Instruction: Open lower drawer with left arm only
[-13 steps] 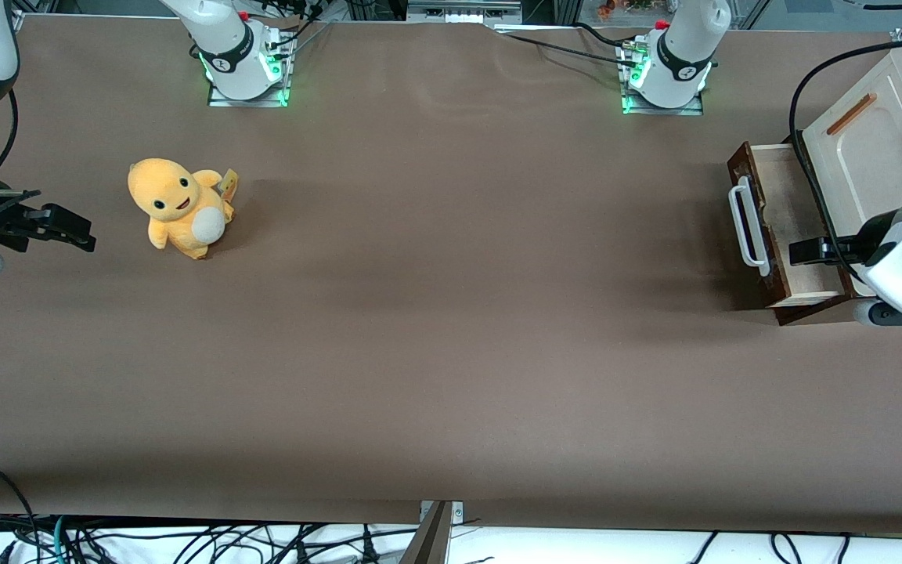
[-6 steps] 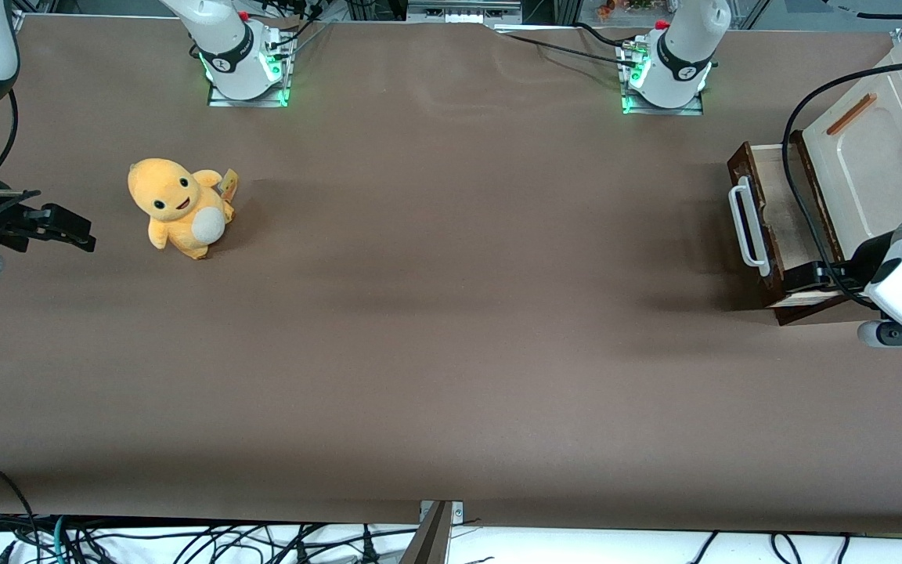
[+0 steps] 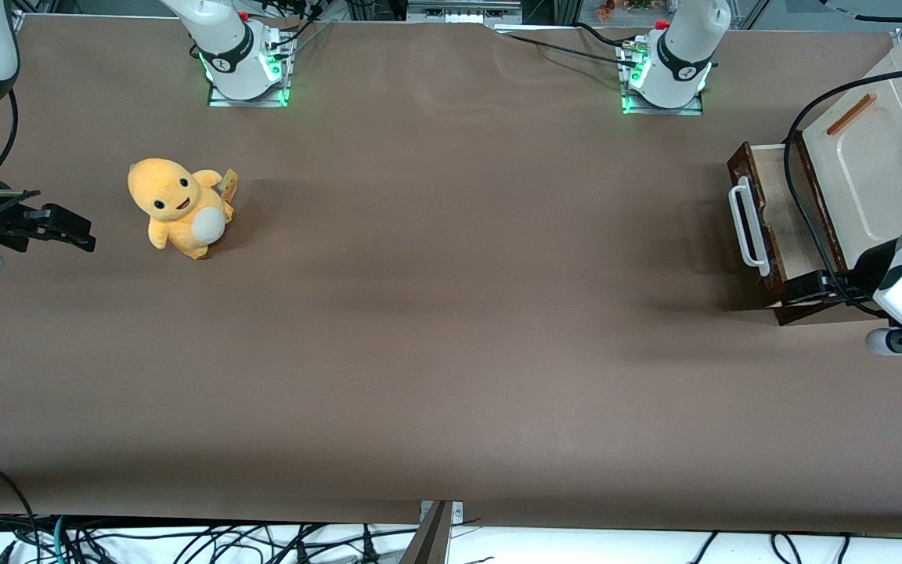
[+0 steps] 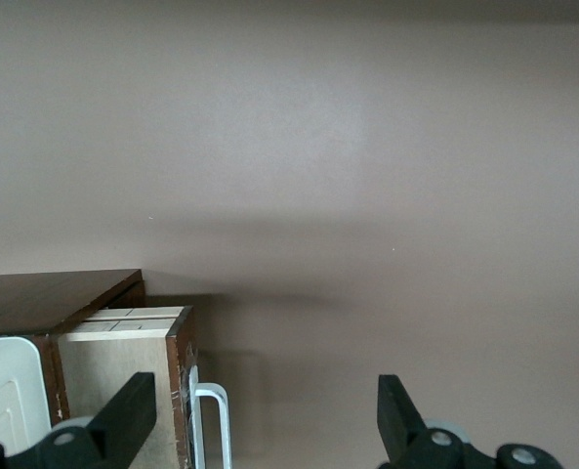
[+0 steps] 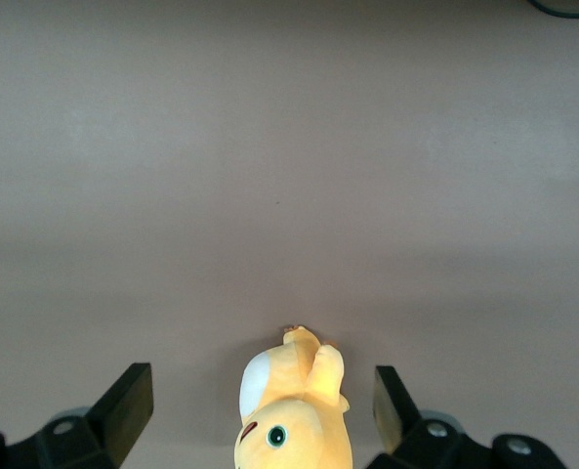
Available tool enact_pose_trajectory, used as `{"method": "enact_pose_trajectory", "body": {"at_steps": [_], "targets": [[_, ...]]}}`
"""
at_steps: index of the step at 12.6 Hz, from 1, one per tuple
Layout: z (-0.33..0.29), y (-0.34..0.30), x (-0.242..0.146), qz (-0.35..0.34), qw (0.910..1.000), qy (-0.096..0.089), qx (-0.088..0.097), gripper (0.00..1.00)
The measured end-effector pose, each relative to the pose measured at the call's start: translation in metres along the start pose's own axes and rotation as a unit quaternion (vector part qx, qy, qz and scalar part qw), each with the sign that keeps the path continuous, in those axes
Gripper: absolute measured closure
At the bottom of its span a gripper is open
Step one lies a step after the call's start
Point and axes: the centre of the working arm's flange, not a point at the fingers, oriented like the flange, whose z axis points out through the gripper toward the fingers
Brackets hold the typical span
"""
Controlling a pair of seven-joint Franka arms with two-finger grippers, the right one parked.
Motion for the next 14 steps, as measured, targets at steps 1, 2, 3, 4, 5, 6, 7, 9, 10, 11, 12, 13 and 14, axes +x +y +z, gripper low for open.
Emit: {"method": "enact_pose_trajectory", "body": {"at_steps": [1, 2, 3, 4, 5, 6, 7, 9, 10, 11, 12, 13, 14], "targets": [[0.0013, -0.0001, 0.0002, 0.000, 1.0000, -0.001, 0.000, 0.00], [0.0022, -0.0001, 0.0004, 0.000, 1.0000, -0.002, 0.000, 0.00], [0.0024, -0.0002, 0.0004, 0.000, 1.0000, -0.002, 0.000, 0.00], [0.0023, -0.0002, 0.0004, 0.000, 1.0000, -0.002, 0.000, 0.00], [0.0024, -0.0004, 0.0004, 0.000, 1.0000, -0.002, 0.000, 0.00], [0.0023, -0.0010, 0.0004, -0.001, 1.0000, -0.002, 0.000, 0.00], [0.0023, -0.0027, 0.0005, -0.001, 1.0000, -0.002, 0.005, 0.00], [0.0024, -0.0034, 0.0003, 0.001, 0.9998, -0.002, 0.022, 0.00], [0.0028, -0.0007, -0.0004, 0.003, 0.9997, -0.004, 0.024, 0.00], [0.0037, 0.0018, -0.0015, 0.005, 0.9996, -0.009, 0.025, 0.00], [0.0043, 0.0029, -0.0023, 0.006, 0.9996, -0.012, 0.025, 0.00], [0.0047, 0.0029, -0.0029, 0.007, 0.9995, -0.015, 0.025, 0.00], [0.0053, 0.0023, -0.0036, 0.009, 0.9995, -0.018, 0.026, 0.00]]}}
